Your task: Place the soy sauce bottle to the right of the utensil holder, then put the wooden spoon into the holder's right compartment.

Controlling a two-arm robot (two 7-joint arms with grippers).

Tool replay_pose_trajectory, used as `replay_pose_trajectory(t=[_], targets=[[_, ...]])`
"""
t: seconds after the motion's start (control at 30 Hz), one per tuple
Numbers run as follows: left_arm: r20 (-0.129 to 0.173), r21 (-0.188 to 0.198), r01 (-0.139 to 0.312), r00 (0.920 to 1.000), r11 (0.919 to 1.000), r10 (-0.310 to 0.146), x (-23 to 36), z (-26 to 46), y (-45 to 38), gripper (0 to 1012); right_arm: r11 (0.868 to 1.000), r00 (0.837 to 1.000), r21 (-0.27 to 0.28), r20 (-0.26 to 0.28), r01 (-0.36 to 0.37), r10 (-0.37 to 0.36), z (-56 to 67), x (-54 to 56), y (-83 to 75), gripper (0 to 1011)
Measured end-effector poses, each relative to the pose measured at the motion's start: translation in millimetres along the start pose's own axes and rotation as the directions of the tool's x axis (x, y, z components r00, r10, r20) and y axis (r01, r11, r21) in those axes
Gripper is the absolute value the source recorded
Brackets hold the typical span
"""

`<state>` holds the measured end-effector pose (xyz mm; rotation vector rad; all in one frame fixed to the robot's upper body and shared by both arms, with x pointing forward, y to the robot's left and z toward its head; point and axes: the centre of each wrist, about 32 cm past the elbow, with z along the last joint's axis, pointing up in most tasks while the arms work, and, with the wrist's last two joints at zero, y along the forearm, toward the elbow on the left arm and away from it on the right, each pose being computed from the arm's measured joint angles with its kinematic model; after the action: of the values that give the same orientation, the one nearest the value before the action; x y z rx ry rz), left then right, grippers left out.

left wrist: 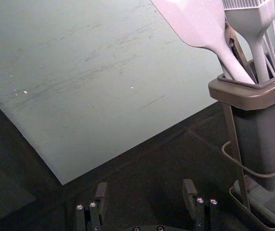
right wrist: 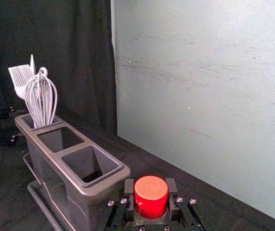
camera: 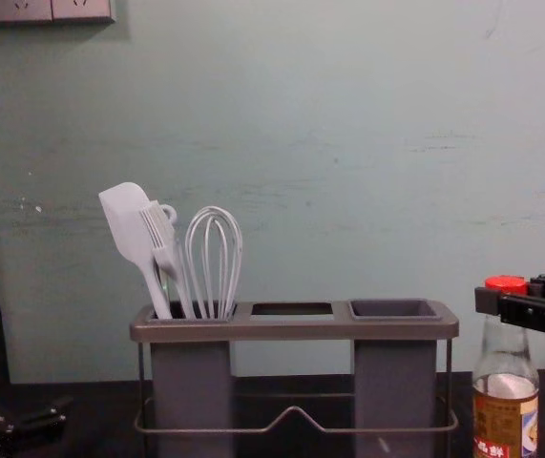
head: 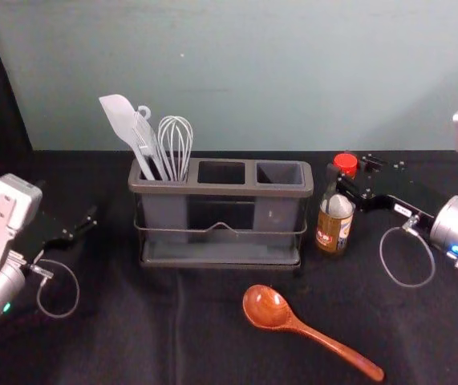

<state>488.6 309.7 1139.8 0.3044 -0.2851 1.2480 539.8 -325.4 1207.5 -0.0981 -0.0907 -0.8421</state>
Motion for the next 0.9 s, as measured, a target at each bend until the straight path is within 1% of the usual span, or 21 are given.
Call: replay_pose_trajectory(t=[0.53, 0.77, 0.87, 0.9], targets=[[0.0, 0.0, 0.0, 1.0, 1.0, 0.0, 0.0, 0.0, 0.0, 1011, 1.0, 1.0, 0.008, 0.005, 0.004, -0.004, -11.5, -3.4, -2.2, 392], [0.0, 0.0, 0.0, 1.0, 1.0, 0.0, 0.0, 0.0, 0.0, 1011, 1.0, 1.0, 0.008, 0.006, 0.003, -0.003, -11.1, -3.3, -2.2, 392], [0.0, 0.0, 0.0, 1.0, 1.0, 0.0, 0.0, 0.0, 0.0, 1011, 1.0, 1.0, 0.008, 0.006, 0.003, -0.003, -10.8, -3.3, -2.1, 417], [0.0, 0.0, 0.0, 1.0, 1.0, 0.0, 0.0, 0.0, 0.0, 1011, 1.0, 1.0, 0.009, 0.006, 0.003, -0.003, -10.7, -3.2, -2.1, 453]])
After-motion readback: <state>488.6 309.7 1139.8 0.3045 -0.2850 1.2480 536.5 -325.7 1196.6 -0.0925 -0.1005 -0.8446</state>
